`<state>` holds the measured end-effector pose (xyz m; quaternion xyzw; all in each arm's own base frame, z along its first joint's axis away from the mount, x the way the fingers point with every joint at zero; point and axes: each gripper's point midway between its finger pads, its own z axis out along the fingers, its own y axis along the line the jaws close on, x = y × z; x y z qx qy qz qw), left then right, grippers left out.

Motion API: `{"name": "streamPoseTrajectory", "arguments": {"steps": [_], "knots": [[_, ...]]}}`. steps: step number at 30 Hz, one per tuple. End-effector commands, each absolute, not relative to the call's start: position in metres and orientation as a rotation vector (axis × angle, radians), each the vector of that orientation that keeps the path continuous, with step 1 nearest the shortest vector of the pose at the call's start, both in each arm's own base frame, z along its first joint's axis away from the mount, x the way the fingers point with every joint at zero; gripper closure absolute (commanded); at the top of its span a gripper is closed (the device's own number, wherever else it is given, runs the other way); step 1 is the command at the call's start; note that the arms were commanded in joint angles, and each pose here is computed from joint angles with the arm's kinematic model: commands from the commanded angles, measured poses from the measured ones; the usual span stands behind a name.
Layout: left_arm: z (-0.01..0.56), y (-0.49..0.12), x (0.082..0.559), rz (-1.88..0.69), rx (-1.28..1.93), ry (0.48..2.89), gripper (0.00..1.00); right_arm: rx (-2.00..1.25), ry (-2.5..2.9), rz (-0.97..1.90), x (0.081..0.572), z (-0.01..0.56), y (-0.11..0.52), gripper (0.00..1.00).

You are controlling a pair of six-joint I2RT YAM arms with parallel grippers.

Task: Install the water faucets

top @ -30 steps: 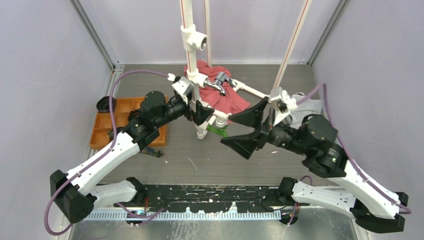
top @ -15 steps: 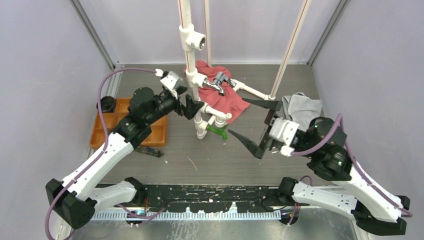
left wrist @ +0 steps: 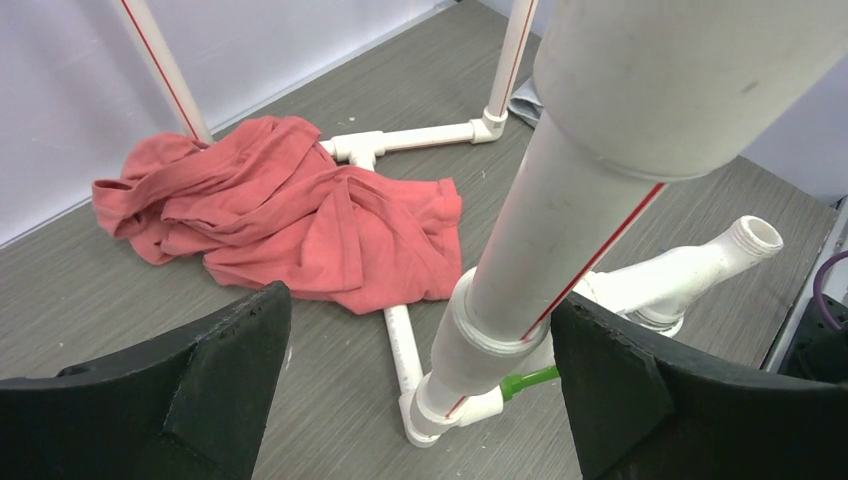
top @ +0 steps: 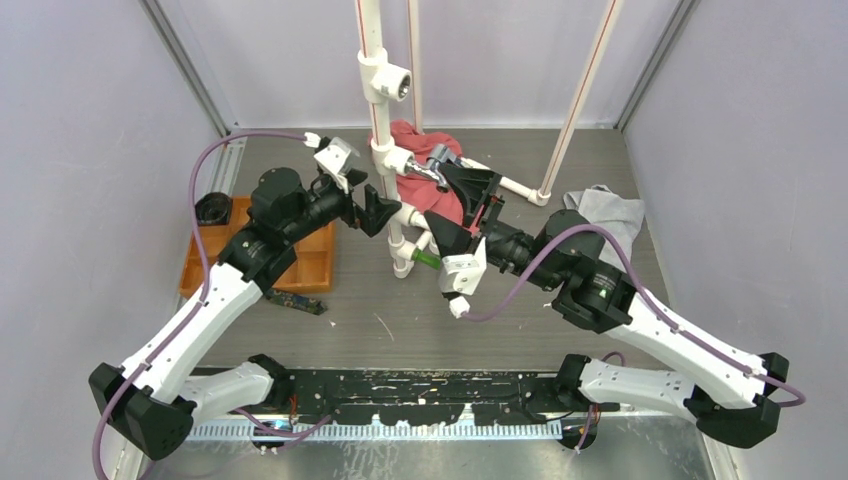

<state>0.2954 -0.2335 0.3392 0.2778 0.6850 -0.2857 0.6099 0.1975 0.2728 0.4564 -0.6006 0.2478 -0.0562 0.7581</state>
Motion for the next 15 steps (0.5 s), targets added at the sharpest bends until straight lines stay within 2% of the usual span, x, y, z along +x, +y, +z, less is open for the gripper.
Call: {"name": "streamPoseTrajectory", "arguments": {"steps": [1, 9, 15], "knots": [[0.375, -0.228, 0.289, -0.666, 0.634, 1.501, 0.02, -1.29, 0.42, -0.367, 0.206, 0.5, 0.261, 0.04], [0.377, -0.227, 0.281, -0.693, 0.637, 1.515, 0.02, -1.397, 0.309, -0.551, 0.211, 0.497, 0.264, 0.07], [0.375, -0.238, 0.281, -0.774, 0.62, 1.54, 0.02, -1.488, 0.319, -0.544, 0.21, 0.494, 0.263, 0.07]]}}
